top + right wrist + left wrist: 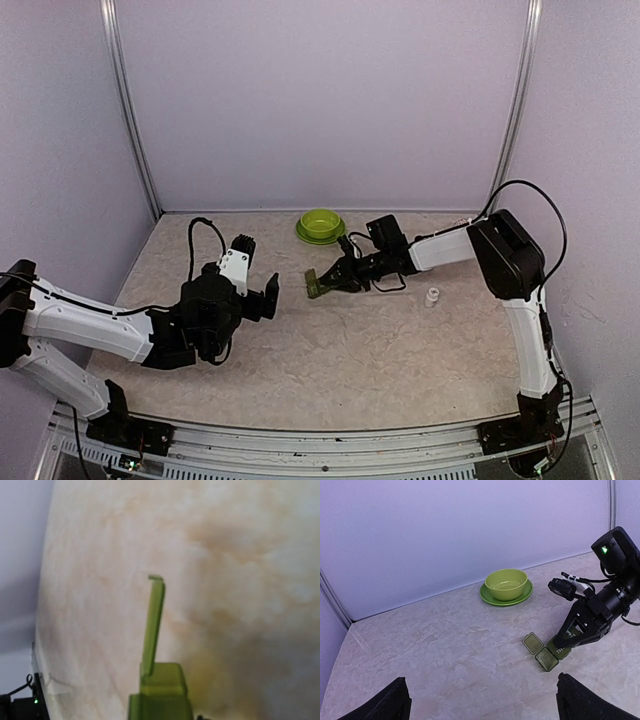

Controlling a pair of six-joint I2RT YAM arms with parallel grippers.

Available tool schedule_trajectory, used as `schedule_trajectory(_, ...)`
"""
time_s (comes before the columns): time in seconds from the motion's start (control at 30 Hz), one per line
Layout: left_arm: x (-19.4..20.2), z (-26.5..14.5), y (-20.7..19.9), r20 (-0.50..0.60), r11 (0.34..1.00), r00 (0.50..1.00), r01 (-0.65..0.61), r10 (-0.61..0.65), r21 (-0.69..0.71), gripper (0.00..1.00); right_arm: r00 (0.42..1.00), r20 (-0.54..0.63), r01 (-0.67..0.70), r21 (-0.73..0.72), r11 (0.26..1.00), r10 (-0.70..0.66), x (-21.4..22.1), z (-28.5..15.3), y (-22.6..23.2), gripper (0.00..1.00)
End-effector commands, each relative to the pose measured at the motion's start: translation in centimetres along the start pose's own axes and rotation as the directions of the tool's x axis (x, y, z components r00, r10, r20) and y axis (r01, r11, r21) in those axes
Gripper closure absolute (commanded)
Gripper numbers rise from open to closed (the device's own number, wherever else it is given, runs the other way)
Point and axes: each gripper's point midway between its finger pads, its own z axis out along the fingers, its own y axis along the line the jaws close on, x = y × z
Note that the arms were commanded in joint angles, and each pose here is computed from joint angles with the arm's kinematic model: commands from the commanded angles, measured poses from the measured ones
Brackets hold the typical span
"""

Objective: Sort the pills into containers
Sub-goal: Place the pill container at the center of the board.

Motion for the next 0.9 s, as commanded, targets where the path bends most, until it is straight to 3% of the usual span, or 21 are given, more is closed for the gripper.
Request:
schedule_trajectory(0.0,0.2,-0.1,0.7,-0.004,1.0,1.0,0.008,-0.009,-0.026,0.01,1.0,0.004,-0.025,0.033,0.999,0.025,-0.5,0.1,-1.1,0.83)
schedule_trajectory(0.57,0.1,0.0,0.4,-0.003,1.0,1.0,0.01,-0.01,-0.015,0.01,1.0,-0.014,-0.025,0.074,0.997,0.026,0.3,-0.8,-2.1,0.5)
schedule_trajectory(0.87,0.2,0.1,0.3,-0.005,1.0,1.0,0.004,-0.004,-0.013,0.01,1.0,0.007,-0.004,0.161,0.987,0.003,-0.4,-2.5,-2.8,0.42)
